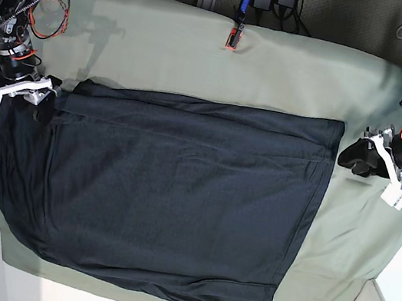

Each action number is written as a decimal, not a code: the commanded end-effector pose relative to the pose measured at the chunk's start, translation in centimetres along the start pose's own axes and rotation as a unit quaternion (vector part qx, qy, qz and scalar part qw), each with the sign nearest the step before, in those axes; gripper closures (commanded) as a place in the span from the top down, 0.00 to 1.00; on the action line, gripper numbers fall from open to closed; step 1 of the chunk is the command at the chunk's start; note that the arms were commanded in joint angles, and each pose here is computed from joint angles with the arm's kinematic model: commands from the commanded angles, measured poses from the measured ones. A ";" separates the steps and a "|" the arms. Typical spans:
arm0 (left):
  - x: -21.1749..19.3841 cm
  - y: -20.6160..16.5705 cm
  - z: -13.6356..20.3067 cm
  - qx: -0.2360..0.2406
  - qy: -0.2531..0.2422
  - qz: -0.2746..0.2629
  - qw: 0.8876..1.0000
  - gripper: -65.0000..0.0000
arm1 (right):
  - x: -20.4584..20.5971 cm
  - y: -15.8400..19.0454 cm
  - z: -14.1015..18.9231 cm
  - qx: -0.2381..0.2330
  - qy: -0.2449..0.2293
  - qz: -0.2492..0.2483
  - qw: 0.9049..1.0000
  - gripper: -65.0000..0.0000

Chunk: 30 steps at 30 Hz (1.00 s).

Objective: Fold the T-shirt properly
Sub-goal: 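Lift the shoulders and fold the collar half over toward the hem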

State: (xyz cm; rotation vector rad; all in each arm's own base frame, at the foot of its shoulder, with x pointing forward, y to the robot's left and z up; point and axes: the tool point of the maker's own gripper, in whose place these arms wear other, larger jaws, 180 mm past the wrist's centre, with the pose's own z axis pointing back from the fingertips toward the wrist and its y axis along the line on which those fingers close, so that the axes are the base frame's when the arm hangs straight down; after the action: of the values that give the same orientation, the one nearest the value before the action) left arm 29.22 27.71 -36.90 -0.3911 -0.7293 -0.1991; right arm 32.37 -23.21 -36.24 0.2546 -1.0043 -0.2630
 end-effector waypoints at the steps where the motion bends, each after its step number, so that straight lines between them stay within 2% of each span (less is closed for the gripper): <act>1: 0.3 -0.2 0.5 -0.004 -0.007 -0.007 1.000 0.54 | 1.9 0.3 0.2 0.007 -0.027 0.008 1.000 0.63; 8: -0.9 -0.8 0.1 -0.008 0.001 0.000 1.000 0.54 | 0.7 -0.2 0.5 0.001 -0.009 0.006 1.000 0.63; 19: -3.1 -1.6 -1.2 -0.006 0.010 0.010 1.000 0.54 | -0.2 -5.6 3.4 -0.068 -0.010 -0.030 0.997 0.63; 30: -3.3 -1.3 -1.7 0.014 0.004 -0.011 1.000 0.54 | -0.6 -6.5 2.9 -0.081 -0.019 -0.032 0.996 0.63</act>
State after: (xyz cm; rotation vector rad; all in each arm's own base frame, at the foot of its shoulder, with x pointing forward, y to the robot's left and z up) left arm 27.09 25.22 -40.48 -0.3809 -0.7192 -0.2006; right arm 27.83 -28.88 -39.00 0.1407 -0.9468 -0.4162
